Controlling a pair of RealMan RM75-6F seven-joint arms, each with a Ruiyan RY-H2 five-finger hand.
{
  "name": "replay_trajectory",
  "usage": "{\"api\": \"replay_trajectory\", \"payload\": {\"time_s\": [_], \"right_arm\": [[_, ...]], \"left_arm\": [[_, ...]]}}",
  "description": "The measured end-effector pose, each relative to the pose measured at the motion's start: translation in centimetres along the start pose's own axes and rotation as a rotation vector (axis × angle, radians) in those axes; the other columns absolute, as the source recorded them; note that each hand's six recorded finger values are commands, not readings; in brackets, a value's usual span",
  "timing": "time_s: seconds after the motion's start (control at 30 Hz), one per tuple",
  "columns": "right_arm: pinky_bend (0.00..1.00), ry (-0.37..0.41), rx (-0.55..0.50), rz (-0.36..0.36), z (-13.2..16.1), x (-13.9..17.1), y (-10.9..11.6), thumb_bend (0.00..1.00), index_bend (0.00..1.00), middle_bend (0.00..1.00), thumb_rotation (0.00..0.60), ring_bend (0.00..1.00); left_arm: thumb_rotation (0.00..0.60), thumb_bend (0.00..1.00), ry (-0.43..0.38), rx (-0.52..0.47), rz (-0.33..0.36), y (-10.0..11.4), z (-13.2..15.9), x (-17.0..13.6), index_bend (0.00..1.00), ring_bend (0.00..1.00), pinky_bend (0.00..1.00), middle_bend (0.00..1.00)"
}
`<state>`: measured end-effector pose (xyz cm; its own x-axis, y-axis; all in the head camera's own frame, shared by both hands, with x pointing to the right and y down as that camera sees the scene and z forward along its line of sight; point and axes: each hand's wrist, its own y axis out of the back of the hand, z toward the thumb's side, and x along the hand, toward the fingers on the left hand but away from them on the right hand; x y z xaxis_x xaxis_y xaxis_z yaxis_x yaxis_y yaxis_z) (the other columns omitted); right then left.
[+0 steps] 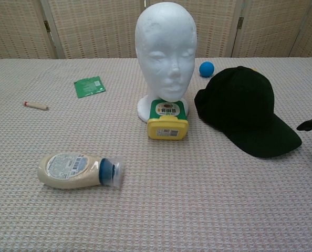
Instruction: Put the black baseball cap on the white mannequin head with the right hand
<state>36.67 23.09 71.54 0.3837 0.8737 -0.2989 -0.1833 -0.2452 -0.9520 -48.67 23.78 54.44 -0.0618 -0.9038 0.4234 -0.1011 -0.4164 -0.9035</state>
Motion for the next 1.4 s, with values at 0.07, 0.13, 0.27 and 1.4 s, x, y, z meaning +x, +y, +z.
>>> {"api": "replay_trajectory", "payload": {"time_s": [0.07,0.13,0.27,1.4], "right_arm": [[0.28,-0.004,-0.004,0.002,0.1,-0.3,-0.1,0.21,0.29,0.33,0.6,0.18],[0.29,-0.009,-0.012,0.003,0.3,-0.7,-0.3,0.21,0.3,0.33,0.6,0.19],[0.3,-0.013,-0.019,-0.001,0.6,-1.4,-0.4,0.22,0.32,0.35,0.6,0.2],[0.43,-0.064,-0.047,-0.015,2.3,-5.0,-0.9,0.3,0.51,0.5,0.6,0.36]], "left_arm": [[0.6,0.16,0.0,-0.001,-0.001,0.0,0.0,0.0,0.0,0.0,0.15,0.0],[0.6,0.16,-0.001,-0.002,-0.001,0.0,0.0,0.0,0.0,0.0,0.14,0.0],[0.6,0.16,-0.003,-0.005,0.002,0.1,0.0,-0.1,0.0,0.0,0.15,0.0],[0.6,0.16,-0.013,0.001,0.027,1.0,-0.4,-0.7,0.0,0.0,0.15,0.0]]}}
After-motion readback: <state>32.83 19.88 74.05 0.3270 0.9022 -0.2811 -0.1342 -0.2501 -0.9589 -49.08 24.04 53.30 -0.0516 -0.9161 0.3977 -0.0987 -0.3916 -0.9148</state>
